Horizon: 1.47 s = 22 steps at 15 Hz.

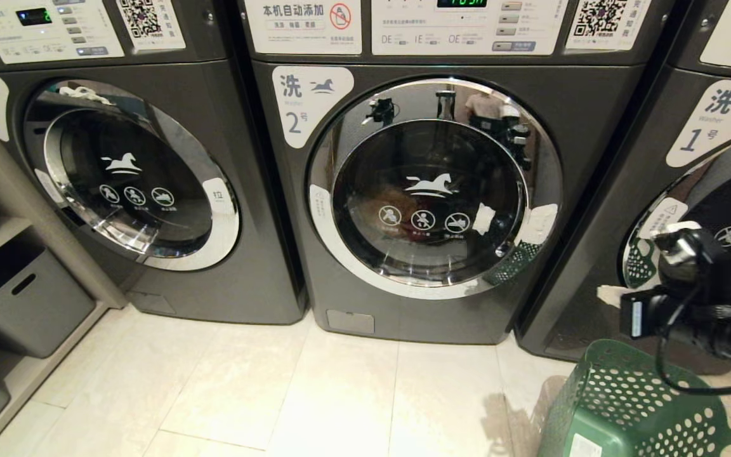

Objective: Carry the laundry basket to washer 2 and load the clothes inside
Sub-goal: Close the washing machine door with the left hand

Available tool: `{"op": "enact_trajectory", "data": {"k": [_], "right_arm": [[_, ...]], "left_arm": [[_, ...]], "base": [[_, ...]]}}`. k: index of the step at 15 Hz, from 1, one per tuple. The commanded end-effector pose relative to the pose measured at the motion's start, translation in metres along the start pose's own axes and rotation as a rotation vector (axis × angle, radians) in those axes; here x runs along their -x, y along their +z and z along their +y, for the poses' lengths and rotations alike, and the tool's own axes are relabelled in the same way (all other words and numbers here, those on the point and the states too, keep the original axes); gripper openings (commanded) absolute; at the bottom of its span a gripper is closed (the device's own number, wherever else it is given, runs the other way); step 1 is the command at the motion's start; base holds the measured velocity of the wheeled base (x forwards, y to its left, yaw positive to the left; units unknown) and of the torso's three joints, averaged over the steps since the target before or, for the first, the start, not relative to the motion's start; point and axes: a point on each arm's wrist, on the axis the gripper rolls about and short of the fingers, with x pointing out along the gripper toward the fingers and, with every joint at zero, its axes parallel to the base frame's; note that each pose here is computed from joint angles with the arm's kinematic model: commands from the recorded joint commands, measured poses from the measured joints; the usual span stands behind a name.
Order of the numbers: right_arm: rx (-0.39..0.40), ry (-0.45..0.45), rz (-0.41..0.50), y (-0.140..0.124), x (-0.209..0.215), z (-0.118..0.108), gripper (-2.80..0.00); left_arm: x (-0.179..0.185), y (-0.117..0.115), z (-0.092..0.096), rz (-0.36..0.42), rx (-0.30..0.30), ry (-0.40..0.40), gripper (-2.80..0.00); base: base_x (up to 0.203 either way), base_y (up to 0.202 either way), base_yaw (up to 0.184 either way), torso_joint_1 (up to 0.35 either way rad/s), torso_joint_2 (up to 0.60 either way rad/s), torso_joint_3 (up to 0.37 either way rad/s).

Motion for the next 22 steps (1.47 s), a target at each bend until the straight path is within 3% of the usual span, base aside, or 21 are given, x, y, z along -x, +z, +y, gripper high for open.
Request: {"op": "enact_trajectory", "data": {"k": [1, 4, 6, 10, 15, 22], "right_arm": [[0.009, 0.027, -0.027, -0.035, -0.075, 0.001, -2.8], [0.029, 0.069, -0.159, -0.041, -0.11, 0.01, -2.8], [0.051, 0.162, -0.244, -0.038, -0.119, 0.019, -2.8], [0.069, 0.178, -0.286, -0.033, -0.12, 0.026, -2.8], [0.078, 0.161, -0.32, -0.028, -0.121, 0.024, -2.8], [0.094, -0.009, -0.372, -0.014, -0.128, -0.011, -2.8]], "left_arm": [[0.007, -0.001, 0.005, -0.025, 0.013, 0.004, -2.8], [0.011, 0.001, 0.006, -0.034, 0.018, 0.004, -2.8], [0.015, -0.001, 0.009, -0.035, 0.019, 0.004, -2.8], [0.02, -0.007, 0.013, -0.024, 0.012, 0.002, -2.8], [0.018, -0.01, 0.012, -0.015, 0.007, 0.003, -2.8], [0.017, -0.015, 0.013, -0.008, 0.006, 0.006, -2.8]], "base": [[0.0, 0.0, 0.0, 0.0, 0.0, 0.0], [0.0, 0.0, 0.0, 0.0, 0.0, 0.0], [0.0, 0.0, 0.0, 0.0, 0.0, 0.0], [0.0, 0.0, 0.0, 0.0, 0.0, 0.0], [0.0, 0.0, 0.0, 0.0, 0.0, 0.0], [0.0, 0.0, 0.0, 0.0, 0.0, 0.0]]}}
